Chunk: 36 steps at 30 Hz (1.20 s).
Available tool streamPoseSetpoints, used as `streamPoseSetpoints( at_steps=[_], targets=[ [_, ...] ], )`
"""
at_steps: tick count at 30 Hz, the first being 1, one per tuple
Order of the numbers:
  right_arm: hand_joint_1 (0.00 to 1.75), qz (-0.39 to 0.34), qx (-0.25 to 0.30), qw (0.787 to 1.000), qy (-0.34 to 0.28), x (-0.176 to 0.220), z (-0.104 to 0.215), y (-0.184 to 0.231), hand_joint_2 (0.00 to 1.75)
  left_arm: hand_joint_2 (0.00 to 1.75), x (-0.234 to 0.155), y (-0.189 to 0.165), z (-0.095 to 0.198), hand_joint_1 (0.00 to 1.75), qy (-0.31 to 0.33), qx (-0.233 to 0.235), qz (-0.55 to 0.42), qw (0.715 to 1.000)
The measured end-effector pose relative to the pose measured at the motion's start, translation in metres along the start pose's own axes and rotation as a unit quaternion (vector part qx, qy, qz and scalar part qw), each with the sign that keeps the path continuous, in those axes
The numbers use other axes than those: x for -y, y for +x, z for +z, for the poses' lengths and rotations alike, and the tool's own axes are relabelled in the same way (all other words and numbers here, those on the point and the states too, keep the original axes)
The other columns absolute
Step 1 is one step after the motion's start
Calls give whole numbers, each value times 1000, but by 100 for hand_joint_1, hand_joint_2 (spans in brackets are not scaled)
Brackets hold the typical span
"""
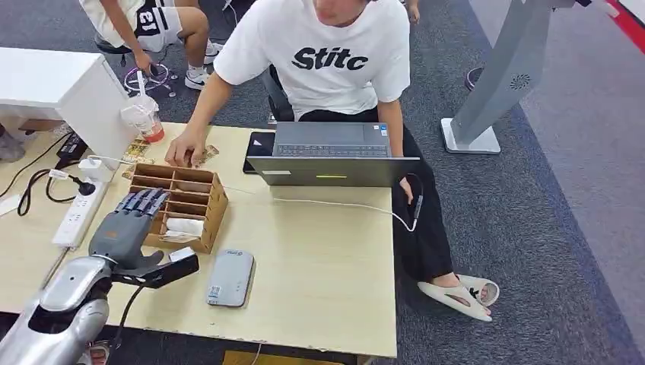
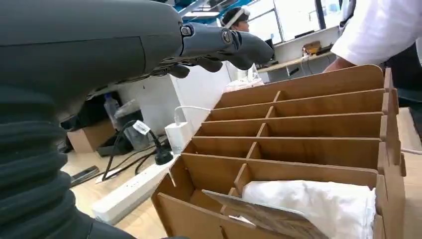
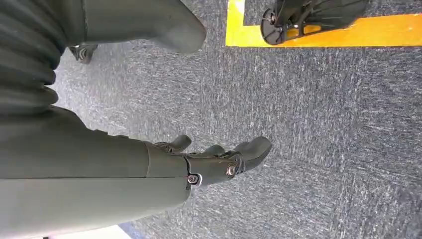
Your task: Pass the card to the sensor for recognition and then transmit it.
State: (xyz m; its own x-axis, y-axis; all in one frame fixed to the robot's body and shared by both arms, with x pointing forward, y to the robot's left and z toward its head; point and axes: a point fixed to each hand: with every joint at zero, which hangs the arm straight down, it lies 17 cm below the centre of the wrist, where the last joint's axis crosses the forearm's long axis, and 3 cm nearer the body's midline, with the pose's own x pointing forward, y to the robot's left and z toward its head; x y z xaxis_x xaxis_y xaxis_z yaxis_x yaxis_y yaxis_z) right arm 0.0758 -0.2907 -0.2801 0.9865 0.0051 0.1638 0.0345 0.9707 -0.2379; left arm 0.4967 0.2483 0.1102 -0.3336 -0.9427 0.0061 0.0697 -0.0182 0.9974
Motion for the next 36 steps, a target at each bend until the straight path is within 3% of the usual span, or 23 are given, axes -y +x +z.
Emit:
streamPoseSetpoints(
  at_steps=[4,6,9,12,13,15,17,29,36],
  targets=[
    [0,1,0,1000,1,0,0,0,175,175,3,3,-1,2,-1,0,2,1000],
    [0,2,0,1000,0,0,0,0,175,175,5,4,-2,17,-3,0,4,1000],
    [0,3,1,1000,2,-1,0,0,175,175,10,4,-1,65,-7,-2,6,1000],
    [0,6,2,1000,3,-1,0,0,175,175,18,4,0,133,-15,-4,4,1000],
    [0,6,1,1000,3,-2,0,0,175,175,22,4,2,147,-18,-5,5,1000],
    [0,8,1,1000,6,-3,0,0,175,175,28,4,2,155,-21,-7,6,1000],
    [0,10,1,1000,6,-3,1,0,175,175,34,5,2,175,-23,-10,7,1000],
    [0,12,0,1000,6,-5,1,0,175,175,44,1,1,161,-12,-23,8,1000],
    [0,22,1,1000,5,-4,1,0,175,175,43,-7,2,168,-2,-37,10,999]
  ],
)
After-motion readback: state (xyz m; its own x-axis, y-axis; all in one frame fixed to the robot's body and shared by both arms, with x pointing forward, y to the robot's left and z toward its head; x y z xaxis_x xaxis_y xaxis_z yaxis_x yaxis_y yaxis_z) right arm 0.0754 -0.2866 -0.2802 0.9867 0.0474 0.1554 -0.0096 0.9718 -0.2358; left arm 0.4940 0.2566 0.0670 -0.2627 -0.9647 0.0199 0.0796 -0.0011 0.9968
